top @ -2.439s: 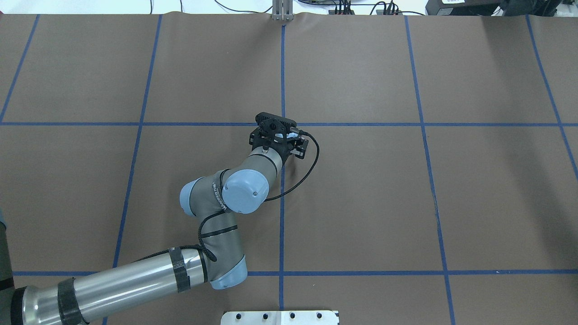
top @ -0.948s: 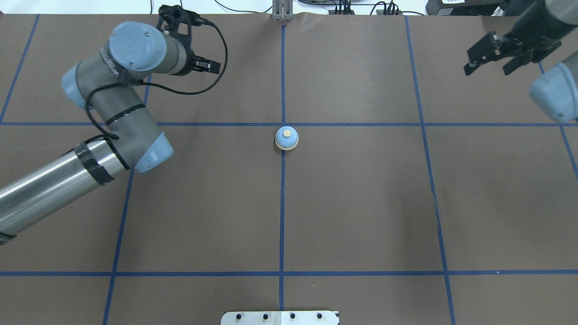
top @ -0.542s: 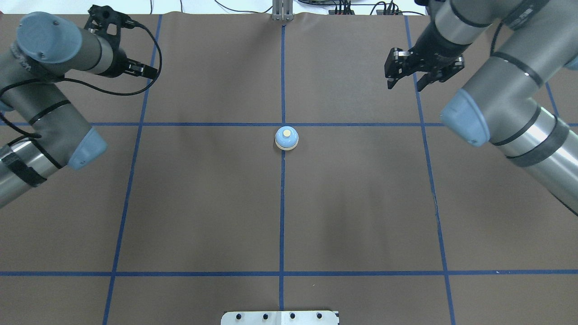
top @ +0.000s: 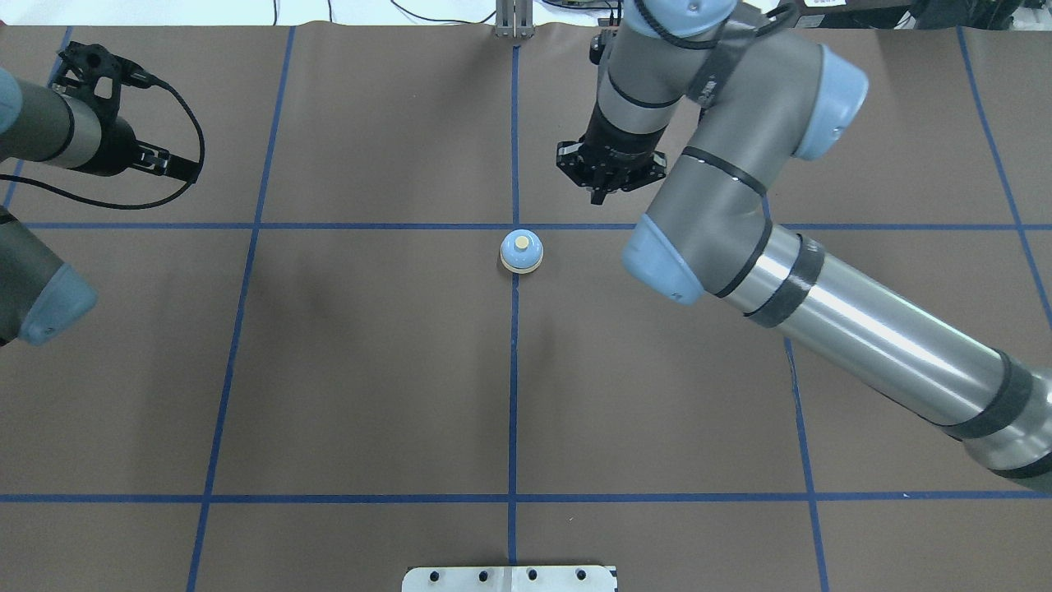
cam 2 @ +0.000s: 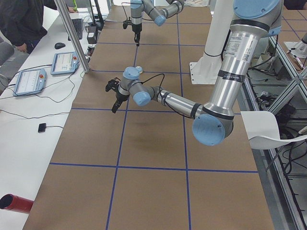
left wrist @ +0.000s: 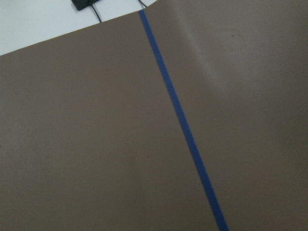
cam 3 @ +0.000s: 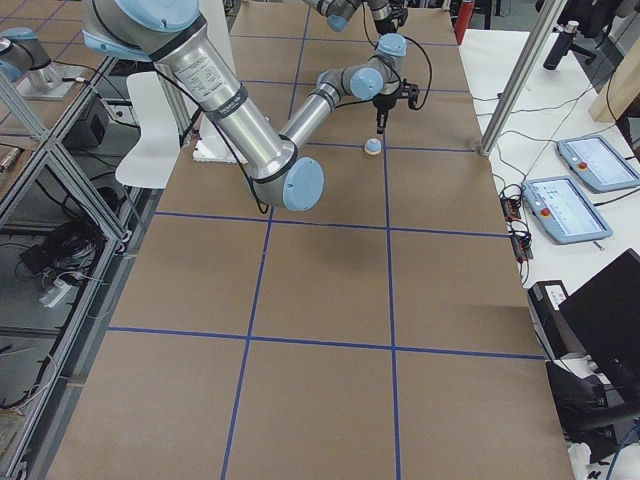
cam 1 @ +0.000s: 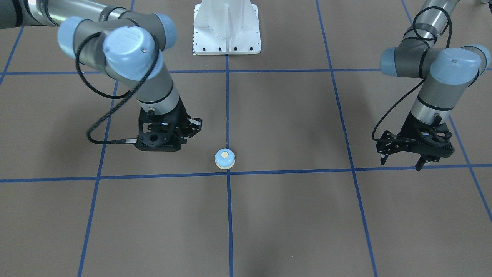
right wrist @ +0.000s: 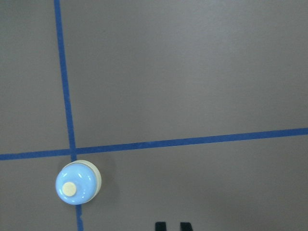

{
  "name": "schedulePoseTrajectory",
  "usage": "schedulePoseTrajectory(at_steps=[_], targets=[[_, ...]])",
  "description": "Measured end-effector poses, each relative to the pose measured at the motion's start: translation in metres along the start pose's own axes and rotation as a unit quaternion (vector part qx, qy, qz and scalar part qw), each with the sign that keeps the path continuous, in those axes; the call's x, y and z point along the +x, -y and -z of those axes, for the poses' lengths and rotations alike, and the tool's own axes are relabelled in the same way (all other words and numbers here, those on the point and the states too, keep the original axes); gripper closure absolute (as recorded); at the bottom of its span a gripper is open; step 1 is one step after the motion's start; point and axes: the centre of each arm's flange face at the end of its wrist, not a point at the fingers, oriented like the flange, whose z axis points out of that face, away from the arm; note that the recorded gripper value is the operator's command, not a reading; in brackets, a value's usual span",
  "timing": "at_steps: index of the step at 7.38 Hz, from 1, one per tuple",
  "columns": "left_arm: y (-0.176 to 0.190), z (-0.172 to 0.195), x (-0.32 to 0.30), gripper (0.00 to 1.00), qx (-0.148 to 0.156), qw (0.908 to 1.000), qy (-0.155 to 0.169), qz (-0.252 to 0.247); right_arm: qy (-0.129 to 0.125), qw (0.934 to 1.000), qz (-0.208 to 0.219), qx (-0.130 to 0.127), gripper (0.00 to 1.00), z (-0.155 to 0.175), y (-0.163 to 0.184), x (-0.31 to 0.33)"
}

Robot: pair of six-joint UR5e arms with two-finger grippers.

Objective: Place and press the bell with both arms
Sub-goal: 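Move the right gripper above the bell's cream button, then press down on the bell button with the right gripper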

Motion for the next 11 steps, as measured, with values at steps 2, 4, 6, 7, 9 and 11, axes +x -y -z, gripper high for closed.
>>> schedulePoseTrajectory(at_steps=[2, 4, 6, 7, 9, 11], targets=[[-0.01, 0.001, -0.021, 0.0, -0.008, 0.9999, 0.005, -0.009, -0.013, 0.9998, 0.012, -0.008, 1.0, -0.034, -0.001, -0.045], [-0.015, 0.001, -0.027, 0.0, -0.012, 0.9999, 0.005, -0.011, -0.021, 0.9995, 0.021, -0.008, 1.0, -0.061, 0.003, -0.077], [-0.015, 0.002, -0.027, 0.0, -0.011, 0.9999, 0.005, -0.011, -0.032, 0.9992, 0.024, -0.008, 1.0, -0.082, 0.004, -0.096], [-0.016, 0.002, -0.027, 0.0, -0.011, 0.9999, 0.005, -0.012, -0.035, 0.999, 0.025, -0.01, 1.0, -0.089, 0.004, -0.097], [-0.016, 0.002, -0.027, 0.0, -0.011, 0.9999, 0.006, -0.012, -0.04, 0.9988, 0.024, -0.012, 1.0, -0.099, 0.004, -0.094], [-0.016, 0.001, -0.027, 0.0, -0.011, 0.9998, 0.006, -0.012, -0.043, 0.9987, 0.024, -0.015, 1.0, -0.106, 0.002, -0.091]])
